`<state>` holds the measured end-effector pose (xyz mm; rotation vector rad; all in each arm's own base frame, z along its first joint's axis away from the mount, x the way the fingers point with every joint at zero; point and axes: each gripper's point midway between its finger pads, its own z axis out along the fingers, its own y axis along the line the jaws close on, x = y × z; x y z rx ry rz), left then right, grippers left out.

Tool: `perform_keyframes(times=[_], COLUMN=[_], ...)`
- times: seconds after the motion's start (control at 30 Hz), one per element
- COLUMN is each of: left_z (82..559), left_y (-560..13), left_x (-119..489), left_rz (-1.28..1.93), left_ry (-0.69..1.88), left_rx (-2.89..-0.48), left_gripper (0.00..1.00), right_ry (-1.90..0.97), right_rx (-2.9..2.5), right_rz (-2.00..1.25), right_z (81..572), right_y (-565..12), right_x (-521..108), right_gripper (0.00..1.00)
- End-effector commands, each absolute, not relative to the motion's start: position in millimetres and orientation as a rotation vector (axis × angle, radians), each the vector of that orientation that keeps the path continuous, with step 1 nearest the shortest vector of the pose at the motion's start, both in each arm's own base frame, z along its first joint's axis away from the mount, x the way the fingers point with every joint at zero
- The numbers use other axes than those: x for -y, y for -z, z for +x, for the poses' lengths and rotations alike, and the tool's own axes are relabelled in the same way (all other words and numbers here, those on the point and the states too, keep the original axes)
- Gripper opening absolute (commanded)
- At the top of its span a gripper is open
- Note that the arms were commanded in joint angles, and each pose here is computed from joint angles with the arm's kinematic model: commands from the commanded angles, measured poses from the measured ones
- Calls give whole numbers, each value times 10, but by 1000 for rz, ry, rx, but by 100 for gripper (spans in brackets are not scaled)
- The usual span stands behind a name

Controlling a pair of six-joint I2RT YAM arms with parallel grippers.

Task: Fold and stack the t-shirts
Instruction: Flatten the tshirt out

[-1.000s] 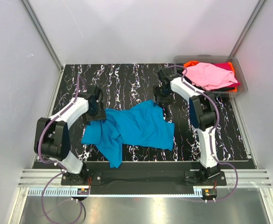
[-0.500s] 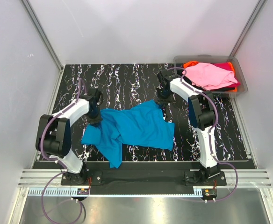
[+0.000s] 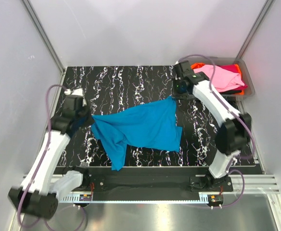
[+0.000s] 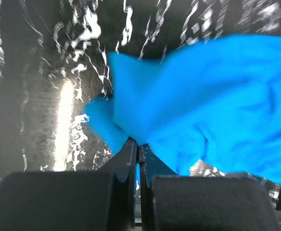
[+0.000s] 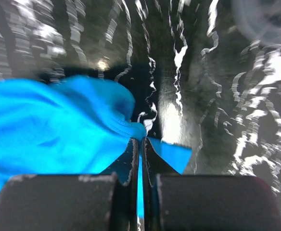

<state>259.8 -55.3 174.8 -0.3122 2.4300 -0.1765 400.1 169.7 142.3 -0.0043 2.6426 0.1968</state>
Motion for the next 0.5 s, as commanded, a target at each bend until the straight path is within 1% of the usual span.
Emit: perform_keyframes(times=[0.0,0.03,0.07,0.1,0.17,0.2,0.27,0.3,0.37,0.4,0.43,0.47], left_z=[2388,2332,2270,2179,2067,2024,1876,1811,1756,1722,1649,1639], left_y=[-2334,-2454,-2565,-2728,-2955,-3050,-3387,-3628,-3863,-3986,-4223,-4322], left_x=[453,457,453,450,448,428,377,338,321,339,371,398], left_rz=[-304,-291,-279,-266,-241,-233,-191,-180,-145,-127,-92,-76], left_ry=[202,220,236,265,299,300,299,293,284,297,324,339], left_rx=[-2244,-2212,-2173,-2108,-2019,-1980,-1863,-1796,-1740,-1714,-1657,-1638], left_gripper=[0,0,0,0,0,0,0,0,0,0,0,0], right_ry=[-194,-217,-227,-267,-303,-327,-338,-338,-346,-381,-403,-421], right_rx=[-2449,-2384,-2351,-2290,-2195,-2109,-1983,-1899,-1825,-1759,-1728,-1698], right_rz=[-11,-4,-6,-14,-28,-25,-32,-16,-23,-34,-40,-49], right_z=[3864,3771,3713,3562,3431,3248,3116,2962,2829,2683,2614,2542], right_y=[-2169,-2428,-2551,-2778,-3043,-3284,-3586,-3823,-4067,-4301,-4410,-4512], right_x=[-1550,-1498,-1469,-1434,-1387,-1300,-1212,-1104,-1038,-1017,-1016,-1011], right_gripper=[0,0,0,0,0,0,0,0,0,0,0,0])
